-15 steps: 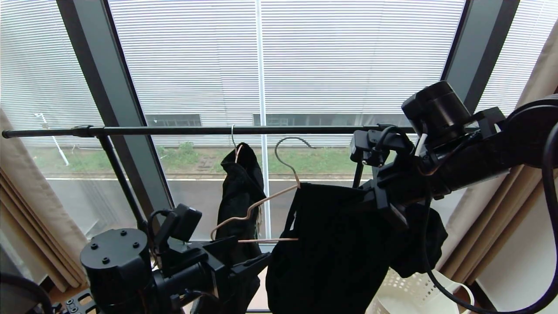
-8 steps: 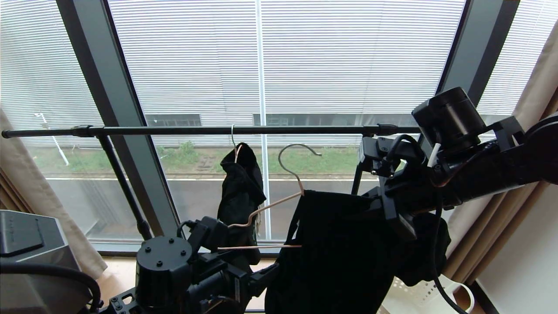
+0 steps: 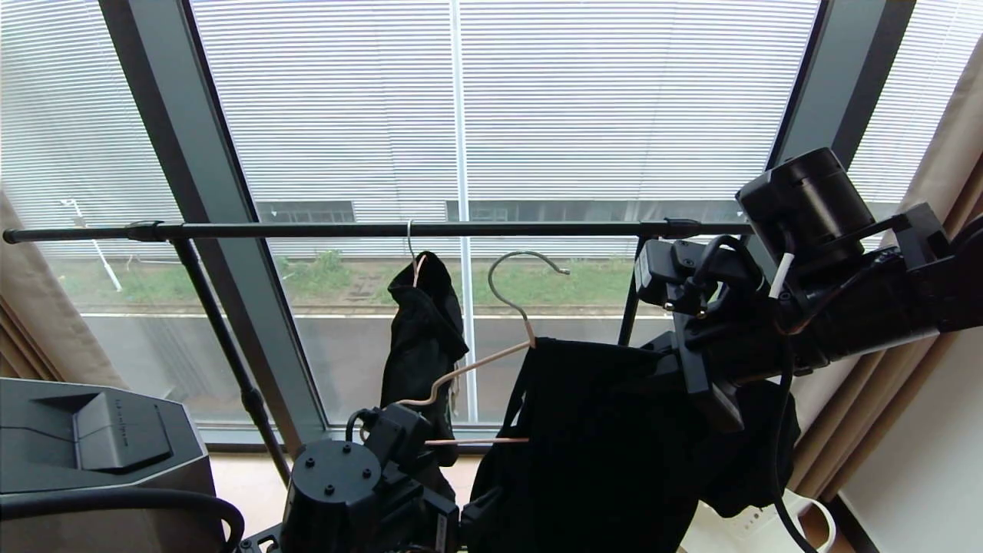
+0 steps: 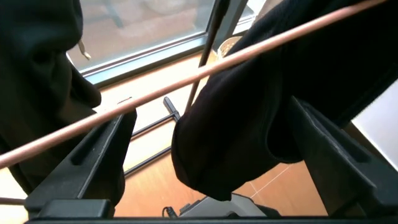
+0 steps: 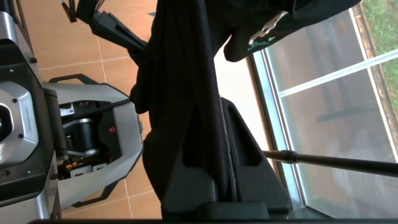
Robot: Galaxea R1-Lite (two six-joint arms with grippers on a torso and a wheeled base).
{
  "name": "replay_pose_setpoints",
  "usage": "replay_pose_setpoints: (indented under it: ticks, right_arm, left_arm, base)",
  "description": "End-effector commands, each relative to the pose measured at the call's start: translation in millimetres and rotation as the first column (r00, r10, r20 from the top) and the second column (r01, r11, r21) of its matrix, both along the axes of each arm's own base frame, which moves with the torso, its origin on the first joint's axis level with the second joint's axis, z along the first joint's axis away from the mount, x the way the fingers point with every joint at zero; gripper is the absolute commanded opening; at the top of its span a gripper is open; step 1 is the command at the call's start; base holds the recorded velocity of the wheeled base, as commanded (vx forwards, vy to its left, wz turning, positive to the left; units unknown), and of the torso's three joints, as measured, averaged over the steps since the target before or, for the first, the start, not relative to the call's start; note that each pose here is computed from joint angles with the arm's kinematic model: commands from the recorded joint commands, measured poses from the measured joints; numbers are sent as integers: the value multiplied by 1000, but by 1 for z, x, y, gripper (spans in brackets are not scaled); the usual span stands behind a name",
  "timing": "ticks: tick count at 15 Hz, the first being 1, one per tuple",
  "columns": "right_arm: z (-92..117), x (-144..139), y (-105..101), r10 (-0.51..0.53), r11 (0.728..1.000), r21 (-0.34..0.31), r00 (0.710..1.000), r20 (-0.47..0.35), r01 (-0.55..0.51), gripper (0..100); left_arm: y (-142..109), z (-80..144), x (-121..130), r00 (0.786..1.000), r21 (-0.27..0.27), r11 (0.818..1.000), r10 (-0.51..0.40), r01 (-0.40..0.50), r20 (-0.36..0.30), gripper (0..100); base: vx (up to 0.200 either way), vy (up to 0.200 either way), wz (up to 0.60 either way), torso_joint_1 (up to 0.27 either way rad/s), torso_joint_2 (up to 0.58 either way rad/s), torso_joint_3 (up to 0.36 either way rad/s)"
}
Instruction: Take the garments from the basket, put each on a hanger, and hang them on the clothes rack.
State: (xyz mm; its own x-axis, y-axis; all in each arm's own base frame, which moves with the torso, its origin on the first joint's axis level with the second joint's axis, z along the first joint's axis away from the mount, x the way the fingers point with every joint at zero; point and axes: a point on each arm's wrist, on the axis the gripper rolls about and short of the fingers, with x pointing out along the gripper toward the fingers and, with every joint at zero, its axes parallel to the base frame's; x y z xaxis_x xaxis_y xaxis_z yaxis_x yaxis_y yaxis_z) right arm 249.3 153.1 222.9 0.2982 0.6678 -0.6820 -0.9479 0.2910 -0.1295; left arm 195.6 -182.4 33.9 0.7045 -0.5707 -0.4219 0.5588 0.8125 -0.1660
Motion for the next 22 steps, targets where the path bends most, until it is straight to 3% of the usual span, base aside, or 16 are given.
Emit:
replay_pose_setpoints:
  ticks: [1, 7, 10, 11, 14, 16, 18, 22]
  right_arm:
    - [0, -1, 1, 5, 1000, 0, 1000, 1, -5, 0]
    - [4, -4, 0, 6, 1000, 7, 1000, 13, -6, 0]
    - [5, -7, -2, 5, 1000, 8, 1000, 12, -5, 0]
    - [4, -8, -3, 3, 1000, 7, 1000, 10, -4, 0]
    - [2, -9, -6, -2, 1000, 3, 1000, 2, 2, 0]
    - [0, -4, -23, -52, 998, 20, 999, 2, 52, 0]
    - [-9, -5, -39, -66, 996, 66, 998, -5, 66, 0]
    - [-20, -13, -54, -95, 992, 87, 995, 4, 95, 0]
  left_arm:
    - [-1, -5, 0, 1000, 21, 1000, -4, 4, -7, 100]
    - [-3, -24, 3, 1000, 139, 990, 22, -23, 8, 100]
    - [-4, -27, 4, 999, 145, 989, 31, -32, 13, 100]
    - [-3, -26, 4, 999, 139, 990, 32, -34, 18, 0]
    - [-2, -21, 3, 998, 100, 994, 34, -39, 57, 0]
    - [3, -17, 6, 995, 74, 995, 57, -63, 81, 0]
    - [5, -17, 9, 994, 73, 995, 64, -70, 83, 0]
    - [5, -17, 10, 994, 71, 995, 65, -72, 84, 0]
  base:
    - [0, 0, 0, 0, 0, 0]
    - [0, 0, 0, 0, 0, 0]
    - [0, 0, 0, 0, 0, 0]
    - [0, 0, 0, 0, 0, 0]
    - [0, 0, 0, 0, 0, 0]
    - [0, 0, 0, 0, 0, 0]
    - [0, 0, 0, 0, 0, 0]
    - [0, 0, 0, 0, 0, 0]
